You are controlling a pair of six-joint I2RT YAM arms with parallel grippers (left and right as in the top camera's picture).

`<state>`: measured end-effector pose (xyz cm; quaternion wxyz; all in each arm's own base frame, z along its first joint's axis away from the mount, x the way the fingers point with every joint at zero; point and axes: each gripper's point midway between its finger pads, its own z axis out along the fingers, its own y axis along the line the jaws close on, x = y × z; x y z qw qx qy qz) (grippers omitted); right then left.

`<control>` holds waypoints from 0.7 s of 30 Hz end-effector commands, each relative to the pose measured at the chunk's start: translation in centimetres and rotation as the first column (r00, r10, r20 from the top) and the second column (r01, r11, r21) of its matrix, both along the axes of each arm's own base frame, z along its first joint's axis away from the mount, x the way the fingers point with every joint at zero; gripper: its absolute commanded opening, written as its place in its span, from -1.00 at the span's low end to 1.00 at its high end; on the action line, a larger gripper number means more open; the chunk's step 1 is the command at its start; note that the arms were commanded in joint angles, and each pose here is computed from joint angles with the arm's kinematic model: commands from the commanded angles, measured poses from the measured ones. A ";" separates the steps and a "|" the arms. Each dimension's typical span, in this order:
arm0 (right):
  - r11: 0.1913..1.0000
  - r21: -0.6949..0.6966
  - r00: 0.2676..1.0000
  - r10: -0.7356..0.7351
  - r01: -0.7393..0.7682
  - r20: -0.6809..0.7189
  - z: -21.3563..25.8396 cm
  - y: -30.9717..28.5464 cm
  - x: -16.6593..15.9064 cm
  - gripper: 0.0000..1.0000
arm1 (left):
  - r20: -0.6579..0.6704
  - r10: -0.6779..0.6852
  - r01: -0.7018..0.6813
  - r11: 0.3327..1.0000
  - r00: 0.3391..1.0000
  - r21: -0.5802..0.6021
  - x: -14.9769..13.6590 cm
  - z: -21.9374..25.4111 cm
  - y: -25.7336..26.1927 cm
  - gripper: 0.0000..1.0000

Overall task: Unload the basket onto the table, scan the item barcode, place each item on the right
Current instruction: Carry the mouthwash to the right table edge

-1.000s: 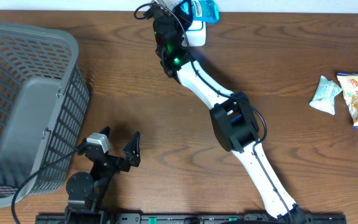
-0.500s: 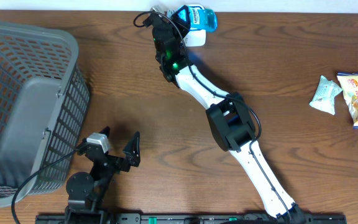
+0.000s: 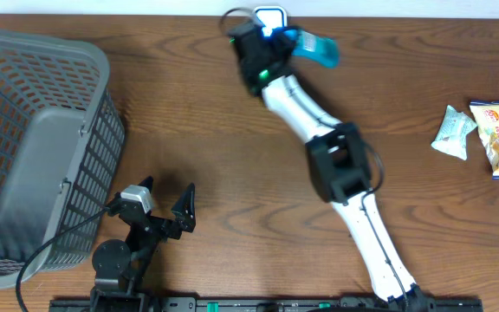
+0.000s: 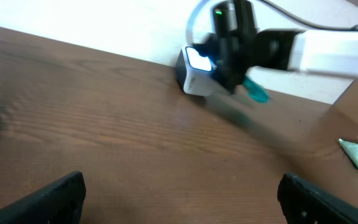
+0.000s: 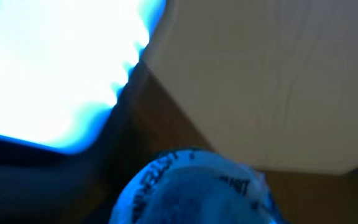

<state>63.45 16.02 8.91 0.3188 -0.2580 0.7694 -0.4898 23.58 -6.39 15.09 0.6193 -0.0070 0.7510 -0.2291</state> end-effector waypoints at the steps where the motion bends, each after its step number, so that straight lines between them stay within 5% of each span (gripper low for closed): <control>1: 0.946 0.197 0.939 -0.292 0.255 0.183 6.8 -9.6 -0.5 -0.98 | -0.038 -0.009 0.009 1.000 0.999 0.001 -0.1 -1.6 -0.2 0.98; 7: 0.824 0.359 0.897 -0.430 0.438 -0.107 0.0 -19.8 -3.1 -0.98 | -0.038 -0.010 0.010 1.000 0.999 0.001 -0.1 -1.6 -0.2 0.98; 16: 0.614 0.393 0.716 -0.667 0.684 -0.204 -2.2 -32.2 -8.2 -0.93 | -0.038 -0.009 0.009 1.000 0.999 0.001 -0.1 -1.6 -0.2 0.98; 17: 0.579 0.396 0.685 -0.696 0.713 -0.216 -2.4 -33.9 -9.1 -0.80 | -0.038 -0.009 0.009 1.000 0.999 0.001 -0.1 -1.6 -0.2 0.98; 20: 0.473 0.441 0.599 -0.774 0.763 -0.206 -1.8 -37.3 -11.1 0.14 | -0.038 -0.009 0.009 1.000 0.999 0.001 -0.1 -1.6 -0.2 0.98; 21: 0.460 0.461 0.596 -0.776 0.759 -0.207 -1.4 -37.8 -11.2 0.27 | -0.038 -0.009 0.009 1.000 0.999 0.001 -0.1 -1.6 -0.2 0.98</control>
